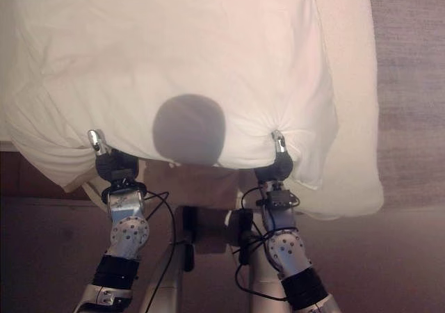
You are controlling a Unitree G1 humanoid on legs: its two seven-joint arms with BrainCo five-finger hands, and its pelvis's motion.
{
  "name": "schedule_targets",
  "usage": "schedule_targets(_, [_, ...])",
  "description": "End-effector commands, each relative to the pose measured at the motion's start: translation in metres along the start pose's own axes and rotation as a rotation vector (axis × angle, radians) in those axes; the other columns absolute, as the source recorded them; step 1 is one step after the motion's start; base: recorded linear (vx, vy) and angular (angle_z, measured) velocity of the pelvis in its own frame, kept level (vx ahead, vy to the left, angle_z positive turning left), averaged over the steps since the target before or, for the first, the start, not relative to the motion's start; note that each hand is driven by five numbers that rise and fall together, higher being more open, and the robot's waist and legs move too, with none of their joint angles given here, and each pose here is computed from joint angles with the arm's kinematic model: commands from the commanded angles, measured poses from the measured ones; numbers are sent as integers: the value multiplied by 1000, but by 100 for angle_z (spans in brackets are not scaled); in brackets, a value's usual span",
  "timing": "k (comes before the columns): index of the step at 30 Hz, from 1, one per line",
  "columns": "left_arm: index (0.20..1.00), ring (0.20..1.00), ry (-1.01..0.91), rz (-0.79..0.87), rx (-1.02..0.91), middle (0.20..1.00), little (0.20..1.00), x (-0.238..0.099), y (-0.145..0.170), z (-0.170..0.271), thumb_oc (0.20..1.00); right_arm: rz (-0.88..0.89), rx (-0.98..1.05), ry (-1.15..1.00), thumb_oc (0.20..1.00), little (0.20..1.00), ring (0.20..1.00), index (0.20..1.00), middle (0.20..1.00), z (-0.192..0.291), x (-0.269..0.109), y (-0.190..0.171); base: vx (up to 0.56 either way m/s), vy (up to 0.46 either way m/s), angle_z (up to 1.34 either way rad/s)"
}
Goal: Make the bed
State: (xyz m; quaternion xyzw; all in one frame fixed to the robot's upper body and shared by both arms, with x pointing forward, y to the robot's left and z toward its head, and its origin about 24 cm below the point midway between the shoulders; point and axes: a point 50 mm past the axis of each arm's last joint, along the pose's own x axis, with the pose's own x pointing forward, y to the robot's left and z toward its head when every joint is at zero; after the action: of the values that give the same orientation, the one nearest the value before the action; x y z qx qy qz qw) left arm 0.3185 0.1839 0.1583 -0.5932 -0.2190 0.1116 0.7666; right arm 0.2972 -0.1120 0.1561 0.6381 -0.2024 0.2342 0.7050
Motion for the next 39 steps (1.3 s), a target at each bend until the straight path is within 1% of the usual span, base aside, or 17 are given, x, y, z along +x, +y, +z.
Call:
schedule_targets(1, [1000,1000,-134,-76,60,1000,1000,14,-28,19,1000,185,-32,-58,200,200,200,200,200,23,-6,38,0,0,0])
schedule_targets(5, [1000,1000,-165,-48,50,1000,1000,16,-29,24,1000,166,-40,-58,200,200,200,200,200,23,-7,37,0,0,0])
schedule_targets(6, [768,768,-172,-37,42,768,768,16,-28,25,768,156,-41,-59,200,200,200,200,200,23,-7,36,0,0,0])
schedule_targets(7, [580,580,-173,-37,42,580,580,16,-28,25,580,156,-41,-59,200,200,200,200,200,23,-7,36,0,0,0])
schedule_targets(8, [492,492,-173,-37,42,492,492,16,-28,25,492,156,-41,-59,200,200,200,200,200,23,-7,36,0,0,0])
schedule_targets(9, [200,200,-173,-32,43,200,200,17,-27,25,200,148,-46,-62,200,200,200,200,200,23,-7,35,0,0,0])
schedule_targets(12, [200,200,-181,-14,44,200,200,18,-21,26,200,139,-50,-59,200,200,200,200,200,23,-8,32,15,-16,-6])
schedule_targets(16, [200,200,-187,31,11,200,200,16,-6,25,200,108,-54,-64,200,200,200,200,200,22,-10,24,41,-50,-4])
schedule_targets(17, [200,200,-191,60,7,200,200,14,4,26,200,77,-69,-77,200,200,200,200,200,25,-12,19,67,-110,0])
schedule_targets(20, [200,200,-210,86,5,200,200,12,12,31,200,47,-83,-91,200,200,200,200,200,27,-13,13,42,-91,3])
schedule_targets(21, [200,200,-222,134,1,200,200,8,24,32,200,7,-105,-103,200,200,200,200,200,32,-17,4,56,-121,0])
schedule_targets(22, [200,200,-222,134,1,200,200,7,24,32,200,7,-105,-103,200,200,200,200,200,32,-17,4,49,-161,-3])
schedule_targets(27, [200,200,-252,213,7,200,200,-1,43,36,200,-99,-172,-165,200,200,200,200,200,49,-28,-14,20,-153,8])
schedule_targets(30, [200,200,-312,259,15,200,200,-6,52,47,200,-145,-201,-187,200,200,200,200,200,58,-32,-23,14,-53,18])
schedule_targets(34, [200,200,-381,259,33,200,200,-9,49,60,200,-190,-234,-210,200,200,200,200,200,65,-33,-28,12,189,15])
schedule_targets(39, [200,200,-387,279,27,200,200,-7,54,61,200,-234,-240,-237,200,200,200,200,200,72,-36,-34,-31,438,-13])
